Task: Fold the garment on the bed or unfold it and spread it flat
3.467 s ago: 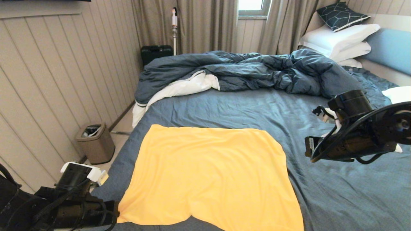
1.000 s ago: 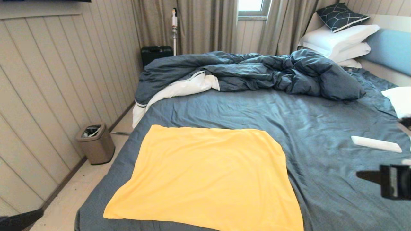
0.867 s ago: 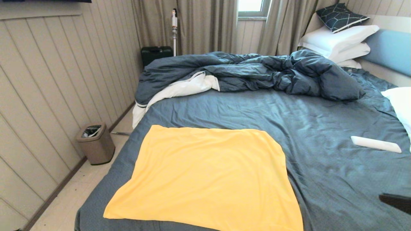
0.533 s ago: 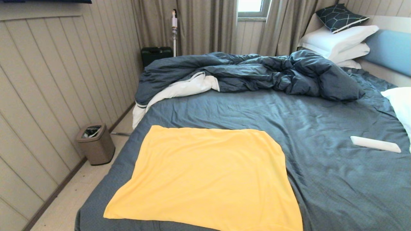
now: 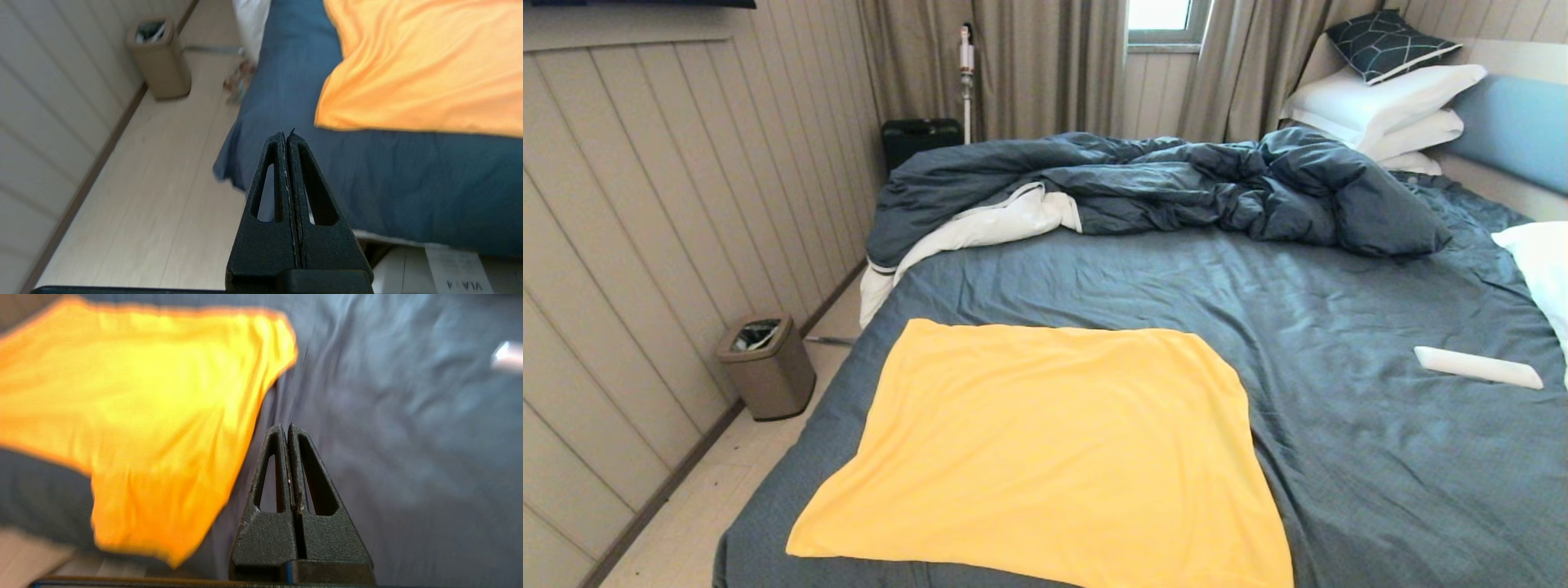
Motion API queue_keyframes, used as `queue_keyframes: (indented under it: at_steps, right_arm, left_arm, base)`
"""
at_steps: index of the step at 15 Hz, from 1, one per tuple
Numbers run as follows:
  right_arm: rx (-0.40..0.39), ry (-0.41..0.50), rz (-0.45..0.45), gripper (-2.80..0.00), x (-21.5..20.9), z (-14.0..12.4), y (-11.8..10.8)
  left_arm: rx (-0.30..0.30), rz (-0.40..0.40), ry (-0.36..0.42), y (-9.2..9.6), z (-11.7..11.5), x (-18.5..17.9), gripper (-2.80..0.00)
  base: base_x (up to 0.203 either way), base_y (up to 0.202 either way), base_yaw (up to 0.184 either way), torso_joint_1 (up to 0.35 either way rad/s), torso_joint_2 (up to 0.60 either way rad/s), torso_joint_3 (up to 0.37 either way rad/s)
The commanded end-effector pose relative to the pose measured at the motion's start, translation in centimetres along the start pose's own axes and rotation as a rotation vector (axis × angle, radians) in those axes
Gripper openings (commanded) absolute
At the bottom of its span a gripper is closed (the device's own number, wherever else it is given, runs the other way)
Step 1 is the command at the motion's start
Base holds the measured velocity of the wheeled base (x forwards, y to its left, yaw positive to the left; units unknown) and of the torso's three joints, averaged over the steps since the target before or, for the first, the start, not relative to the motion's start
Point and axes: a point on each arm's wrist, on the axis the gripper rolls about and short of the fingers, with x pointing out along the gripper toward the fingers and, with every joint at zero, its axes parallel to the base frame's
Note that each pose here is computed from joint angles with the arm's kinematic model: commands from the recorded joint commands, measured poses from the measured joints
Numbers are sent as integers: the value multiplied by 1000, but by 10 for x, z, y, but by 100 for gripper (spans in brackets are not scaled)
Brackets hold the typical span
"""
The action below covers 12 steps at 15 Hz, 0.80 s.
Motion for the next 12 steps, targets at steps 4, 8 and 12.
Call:
queue_keyframes:
  at_steps: [4,8,12]
  right_arm:
    - [-13,79,-1,-280,0,-9,0]
    - [-57,109,-47,-280,0,-11,-1]
    - [-97,42,-133,-280,-9,-14,1]
  left_arm:
    - [-8,-7,-57,0,-3,6,-280]
    - [-9,-7,-57,0,-3,6,-280]
    - [-5,-5,-59,0,-3,6,-280]
  base:
    - [0,0,0,0,0,0]
    - [0,0,0,0,0,0]
    - [0,0,0,0,0,0]
